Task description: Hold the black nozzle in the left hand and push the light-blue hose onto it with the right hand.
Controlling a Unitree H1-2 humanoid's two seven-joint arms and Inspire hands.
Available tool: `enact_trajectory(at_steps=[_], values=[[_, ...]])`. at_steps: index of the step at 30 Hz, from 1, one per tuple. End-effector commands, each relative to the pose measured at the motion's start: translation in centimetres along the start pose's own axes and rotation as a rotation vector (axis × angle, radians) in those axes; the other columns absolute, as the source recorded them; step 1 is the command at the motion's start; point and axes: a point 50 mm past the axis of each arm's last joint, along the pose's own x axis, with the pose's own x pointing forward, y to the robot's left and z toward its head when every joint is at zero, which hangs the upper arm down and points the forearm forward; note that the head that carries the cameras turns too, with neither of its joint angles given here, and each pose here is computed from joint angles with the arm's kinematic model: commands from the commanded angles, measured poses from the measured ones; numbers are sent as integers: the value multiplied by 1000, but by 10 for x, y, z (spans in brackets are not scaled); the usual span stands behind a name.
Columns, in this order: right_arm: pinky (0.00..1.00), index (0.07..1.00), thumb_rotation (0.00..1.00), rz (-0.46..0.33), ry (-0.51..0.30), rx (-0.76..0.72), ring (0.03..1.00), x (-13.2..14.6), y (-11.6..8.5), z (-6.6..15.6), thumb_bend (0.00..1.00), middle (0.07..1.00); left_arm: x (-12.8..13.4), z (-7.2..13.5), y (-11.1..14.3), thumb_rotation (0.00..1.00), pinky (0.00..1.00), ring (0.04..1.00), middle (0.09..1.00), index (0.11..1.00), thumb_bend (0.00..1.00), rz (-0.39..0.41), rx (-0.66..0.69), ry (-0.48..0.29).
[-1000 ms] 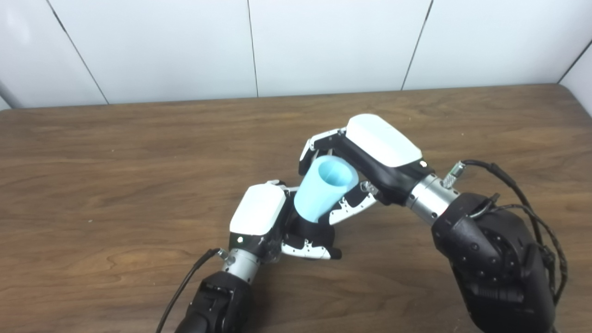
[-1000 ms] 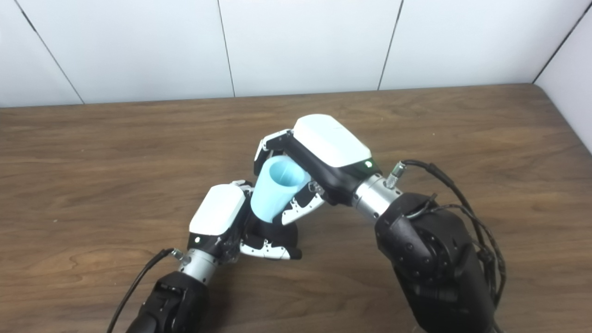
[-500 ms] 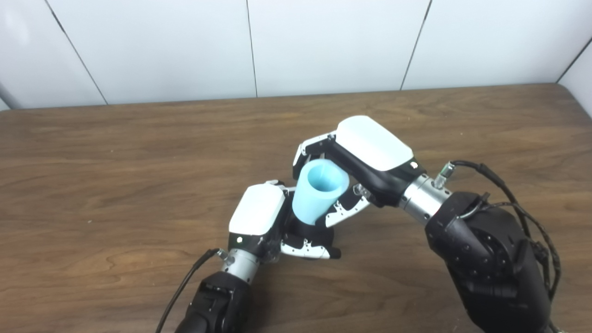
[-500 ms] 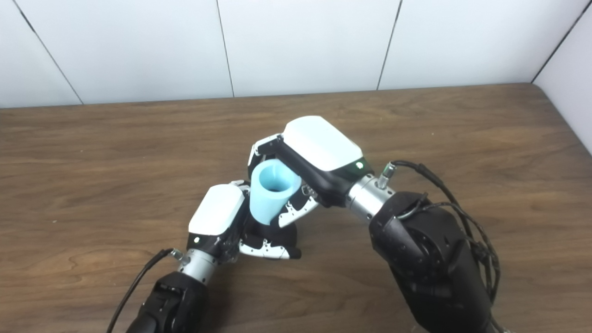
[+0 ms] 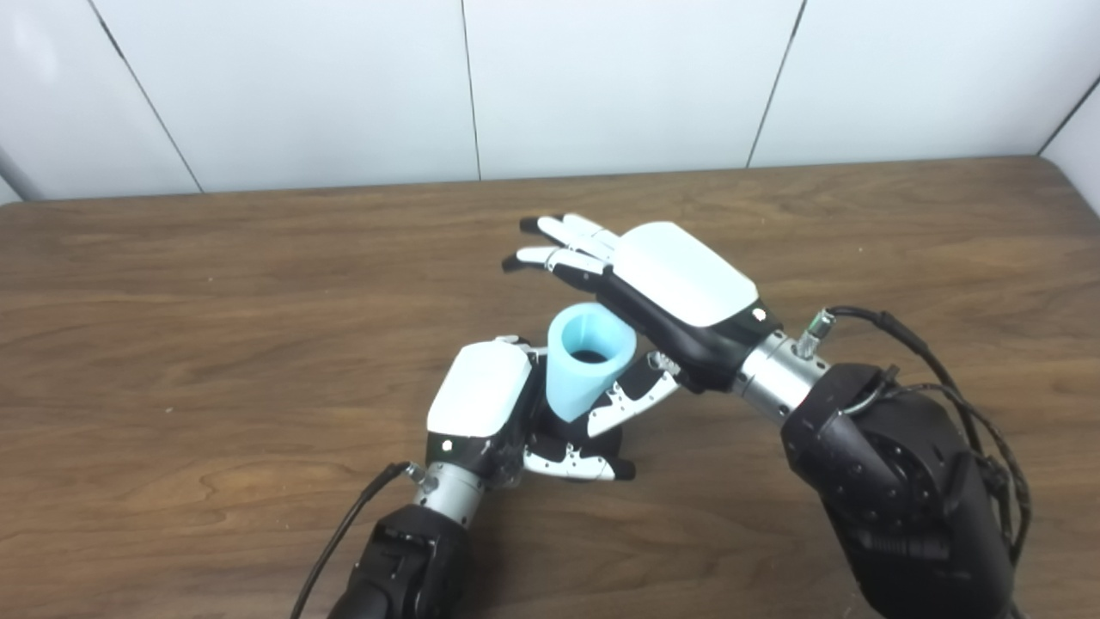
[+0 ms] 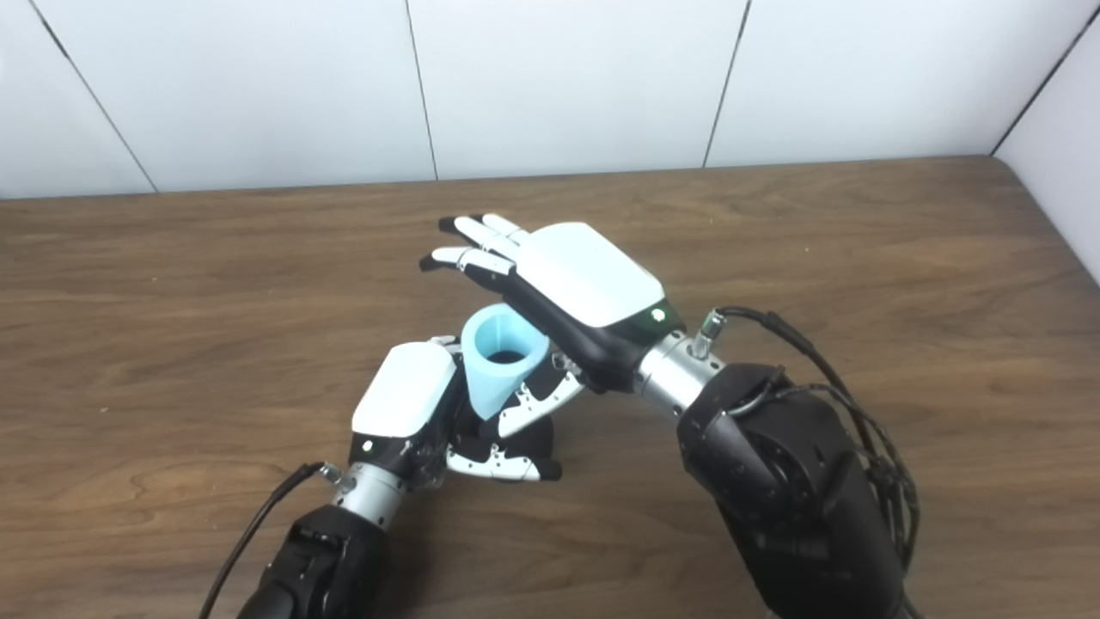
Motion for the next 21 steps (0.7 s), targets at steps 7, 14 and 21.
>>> enact_trajectory(at_steps=[7, 14, 21], values=[[919, 995, 342, -96, -29, -15, 1000, 0, -15, 1, 978, 1000, 0, 0, -4, 0, 801, 621, 434, 527, 518, -20, 18, 0], [894, 967, 337, -124, -7, -19, 1000, -16, -22, -3, 970, 1000, 2, 0, -5, 0, 807, 618, 442, 523, 519, -25, 11, 8], [871, 944, 338, -147, -11, -38, 976, -41, -29, -9, 942, 963, 3, -1, -6, 0, 808, 614, 446, 518, 520, -27, 9, 11]])
